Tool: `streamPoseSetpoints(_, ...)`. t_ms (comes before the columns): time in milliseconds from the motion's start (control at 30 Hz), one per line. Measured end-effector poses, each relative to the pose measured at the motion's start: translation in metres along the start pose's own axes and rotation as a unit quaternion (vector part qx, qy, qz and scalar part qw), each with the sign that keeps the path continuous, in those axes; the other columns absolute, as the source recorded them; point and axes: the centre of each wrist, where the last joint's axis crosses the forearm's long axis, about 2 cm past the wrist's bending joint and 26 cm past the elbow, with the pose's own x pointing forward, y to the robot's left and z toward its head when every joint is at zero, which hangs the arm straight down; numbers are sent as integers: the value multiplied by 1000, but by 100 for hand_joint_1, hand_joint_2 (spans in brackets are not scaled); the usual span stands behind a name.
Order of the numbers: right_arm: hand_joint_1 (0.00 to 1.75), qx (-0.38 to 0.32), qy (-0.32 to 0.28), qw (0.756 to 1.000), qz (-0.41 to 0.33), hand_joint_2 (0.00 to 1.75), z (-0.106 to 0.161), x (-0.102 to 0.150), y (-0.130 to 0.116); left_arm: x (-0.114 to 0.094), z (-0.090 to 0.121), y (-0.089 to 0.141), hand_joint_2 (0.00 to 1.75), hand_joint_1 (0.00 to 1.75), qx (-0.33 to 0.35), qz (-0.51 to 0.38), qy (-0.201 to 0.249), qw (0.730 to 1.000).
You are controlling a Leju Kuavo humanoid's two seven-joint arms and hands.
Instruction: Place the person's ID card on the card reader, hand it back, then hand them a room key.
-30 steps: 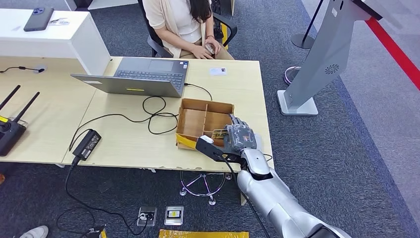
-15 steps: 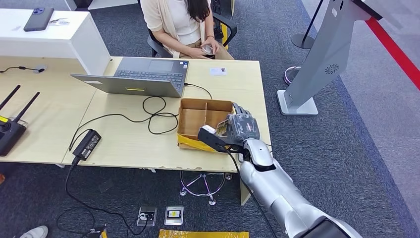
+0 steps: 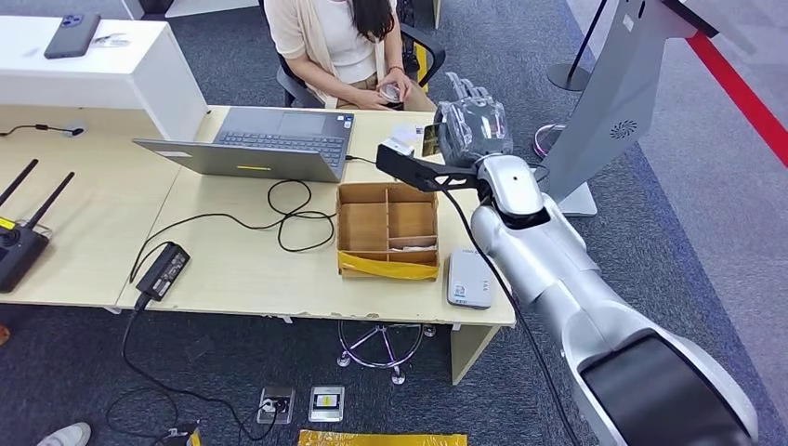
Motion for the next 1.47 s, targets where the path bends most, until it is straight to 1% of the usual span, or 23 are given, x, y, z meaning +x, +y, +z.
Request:
streamPoseSetpoints(133, 175, -9, -18, 1000, 14, 175, -15, 8, -28, 2, 0, 0, 0, 0, 0, 0, -1, 1000)
streamPoseSetpoints(233, 175, 9, -20, 1000, 13, 175, -18, 14, -33, 2, 0, 0, 0, 0, 0, 0, -2, 1000)
streamPoseSetpoints(433, 175, 88, 16, 996, 12, 175, -18, 10, -29, 7, 0, 2, 0, 0, 0, -5, -13, 1000)
streamPoseSetpoints(633, 175, 120, 48, 991, 22, 175, -15, -2, -26, 9, 0, 4, 0, 0, -2, -22, -15, 1000)
streamPoseSetpoints(867, 175, 136, 57, 989, 28, 175, -15, -4, -24, 12, 0, 3, 0, 0, -3, -30, -17, 999)
streamPoseSetpoints(1267, 175, 145, 59, 987, 30, 175, -14, -2, -21, 23, 0, 4, 0, 0, -4, -43, -27, 999)
streamPoseSetpoints(1467, 175, 151, 62, 986, 34, 175, -12, -5, -18, 24, 0, 3, 0, 0, -5, -47, -28, 998)
